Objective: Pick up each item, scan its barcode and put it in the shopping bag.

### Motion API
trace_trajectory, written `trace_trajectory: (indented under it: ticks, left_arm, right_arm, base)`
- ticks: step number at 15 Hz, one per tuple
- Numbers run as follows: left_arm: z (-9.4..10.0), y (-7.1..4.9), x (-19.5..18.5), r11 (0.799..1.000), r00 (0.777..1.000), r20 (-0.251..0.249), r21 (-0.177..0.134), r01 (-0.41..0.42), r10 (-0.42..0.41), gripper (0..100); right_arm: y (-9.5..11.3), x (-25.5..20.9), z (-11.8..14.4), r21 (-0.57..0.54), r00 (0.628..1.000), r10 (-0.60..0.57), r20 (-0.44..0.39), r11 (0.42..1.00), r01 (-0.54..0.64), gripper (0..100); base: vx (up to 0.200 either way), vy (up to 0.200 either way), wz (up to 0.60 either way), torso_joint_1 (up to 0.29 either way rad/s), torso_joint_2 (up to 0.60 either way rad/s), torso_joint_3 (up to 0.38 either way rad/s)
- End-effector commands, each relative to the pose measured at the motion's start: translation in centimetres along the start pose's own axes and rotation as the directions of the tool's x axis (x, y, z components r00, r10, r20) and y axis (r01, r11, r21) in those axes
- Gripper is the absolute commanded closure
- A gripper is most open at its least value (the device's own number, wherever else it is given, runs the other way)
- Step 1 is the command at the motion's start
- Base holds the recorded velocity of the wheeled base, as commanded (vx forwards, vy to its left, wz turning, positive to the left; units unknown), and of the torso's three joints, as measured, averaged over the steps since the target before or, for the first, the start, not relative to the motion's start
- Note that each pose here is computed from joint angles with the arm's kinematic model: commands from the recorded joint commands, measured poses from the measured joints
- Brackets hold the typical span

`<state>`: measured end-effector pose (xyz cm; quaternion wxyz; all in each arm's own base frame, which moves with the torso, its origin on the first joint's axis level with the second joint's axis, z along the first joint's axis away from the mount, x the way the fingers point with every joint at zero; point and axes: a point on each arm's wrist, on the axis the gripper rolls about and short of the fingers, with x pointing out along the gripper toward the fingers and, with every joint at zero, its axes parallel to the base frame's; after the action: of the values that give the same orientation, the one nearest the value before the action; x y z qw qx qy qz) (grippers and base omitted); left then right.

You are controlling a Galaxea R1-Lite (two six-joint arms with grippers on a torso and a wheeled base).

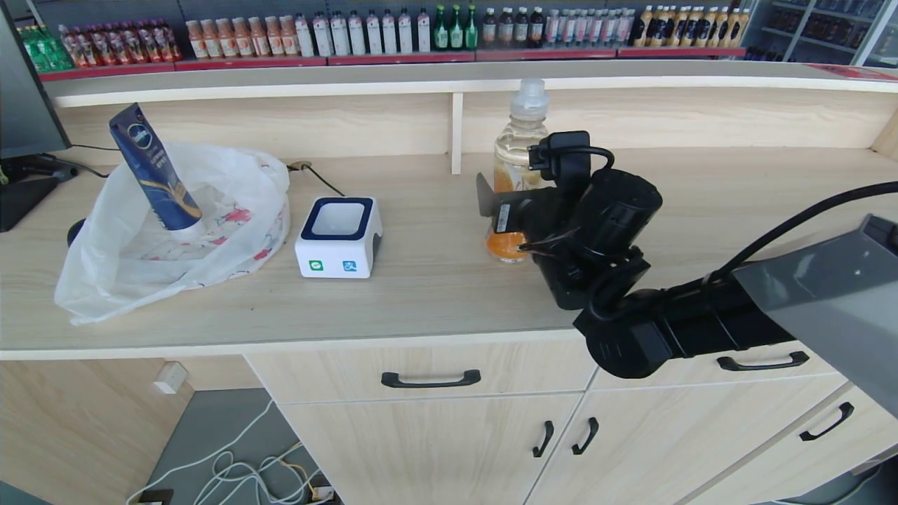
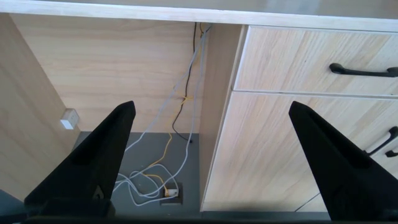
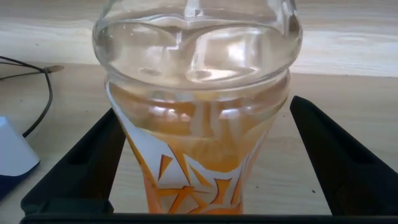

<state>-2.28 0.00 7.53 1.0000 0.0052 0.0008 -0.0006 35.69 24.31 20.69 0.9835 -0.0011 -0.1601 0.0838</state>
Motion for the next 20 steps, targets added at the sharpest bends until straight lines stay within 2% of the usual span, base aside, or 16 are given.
trace_trajectory:
  ticks: [1, 20]
  left_arm:
    - [0.00, 0.00, 0.00, 1.000, 1.000, 0.000, 0.000, -0.001, 0.001, 0]
    - [0.00, 0.00, 0.00, 1.000, 1.000, 0.000, 0.000, -0.001, 0.001, 0]
  right_arm:
    - [0.13, 0.09, -0.35, -0.002, 1.000, 0.001, -0.005, 1.000, -0.001, 0]
    - [-0.07, 0.96, 0.45, -0.005, 0.999, -0.015, 0.035, 1.000, 0.015, 0]
  base:
    - [0.000, 0.000, 0.00, 0.000, 0.00, 0.000]
    - [0.000, 0.000, 0.00, 0.000, 0.00, 0.000]
